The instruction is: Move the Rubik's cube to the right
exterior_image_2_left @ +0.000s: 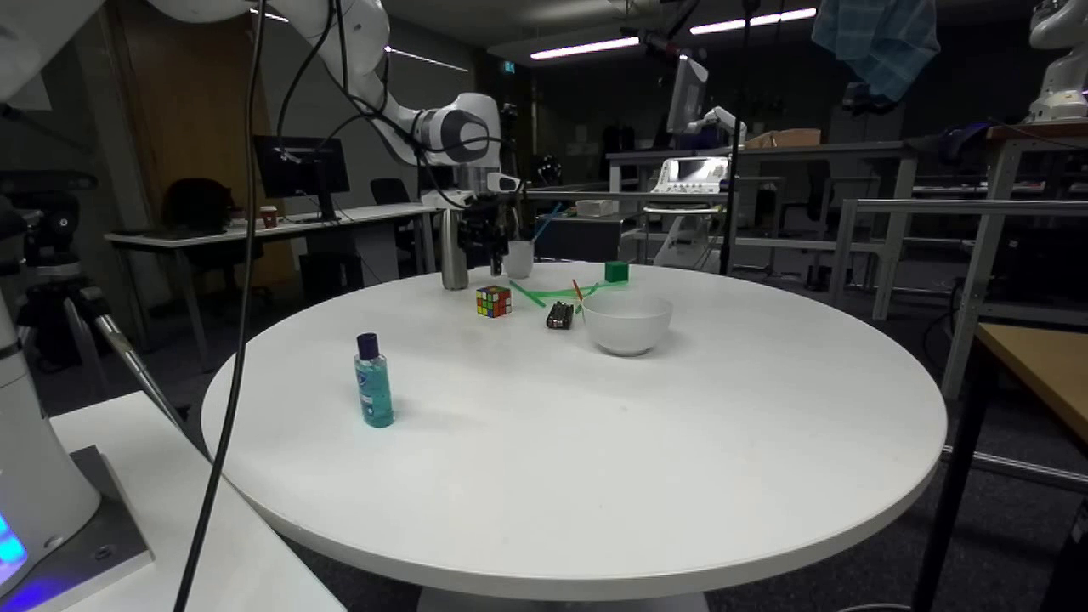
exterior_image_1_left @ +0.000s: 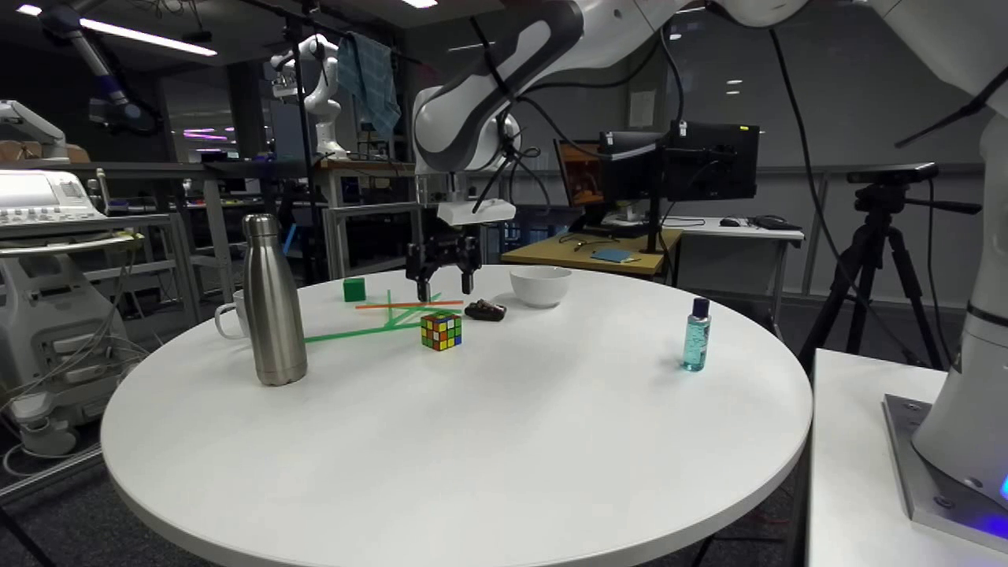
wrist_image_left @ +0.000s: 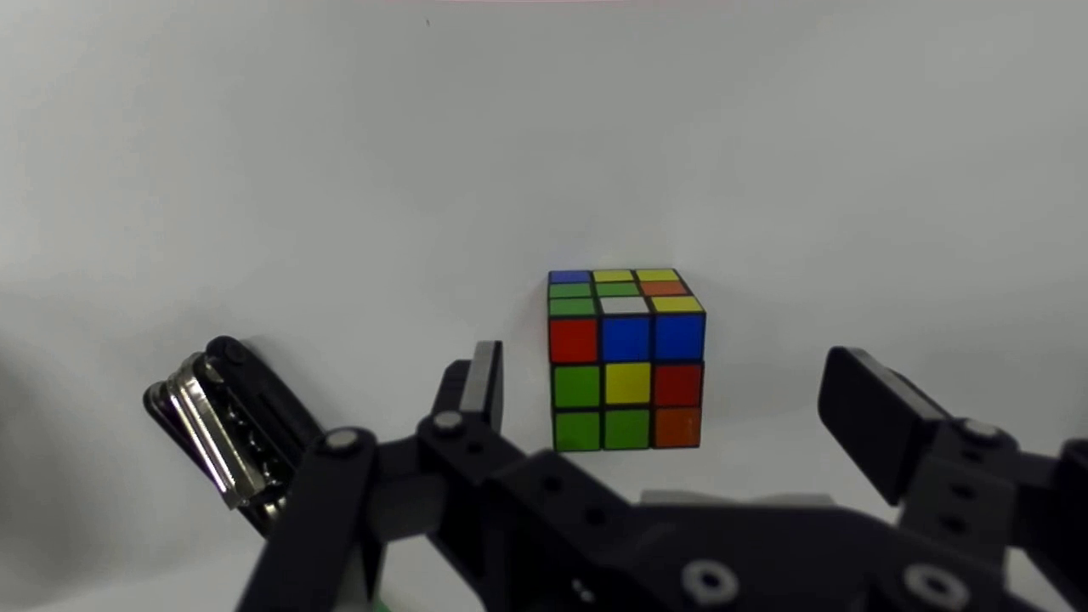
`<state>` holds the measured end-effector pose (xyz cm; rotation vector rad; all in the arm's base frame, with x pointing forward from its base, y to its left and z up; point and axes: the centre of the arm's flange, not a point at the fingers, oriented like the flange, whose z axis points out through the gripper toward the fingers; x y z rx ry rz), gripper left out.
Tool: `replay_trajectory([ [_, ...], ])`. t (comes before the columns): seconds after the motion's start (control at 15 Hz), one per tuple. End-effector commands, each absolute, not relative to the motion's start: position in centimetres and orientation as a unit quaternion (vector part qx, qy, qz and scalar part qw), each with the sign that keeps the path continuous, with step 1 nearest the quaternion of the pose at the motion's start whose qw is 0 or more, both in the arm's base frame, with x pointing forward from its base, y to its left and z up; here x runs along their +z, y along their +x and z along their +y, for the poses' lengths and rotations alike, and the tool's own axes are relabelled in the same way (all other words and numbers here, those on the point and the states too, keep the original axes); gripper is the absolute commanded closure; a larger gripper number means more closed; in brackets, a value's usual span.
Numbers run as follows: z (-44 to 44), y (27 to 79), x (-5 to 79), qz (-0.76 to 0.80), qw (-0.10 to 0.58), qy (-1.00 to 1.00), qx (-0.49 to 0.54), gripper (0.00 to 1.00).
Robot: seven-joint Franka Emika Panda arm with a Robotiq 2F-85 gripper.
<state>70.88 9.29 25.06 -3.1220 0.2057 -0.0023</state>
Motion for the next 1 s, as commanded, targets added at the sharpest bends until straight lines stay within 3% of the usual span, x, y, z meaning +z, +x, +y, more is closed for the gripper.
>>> replay_trajectory([
  [0.0,8.9,70.7,23.5,0.072,0.024,-0.997,0.003,0.0],
  [0.93,9.0,72.2,21.9,0.053,0.015,-0.998,0.014,0.0],
])
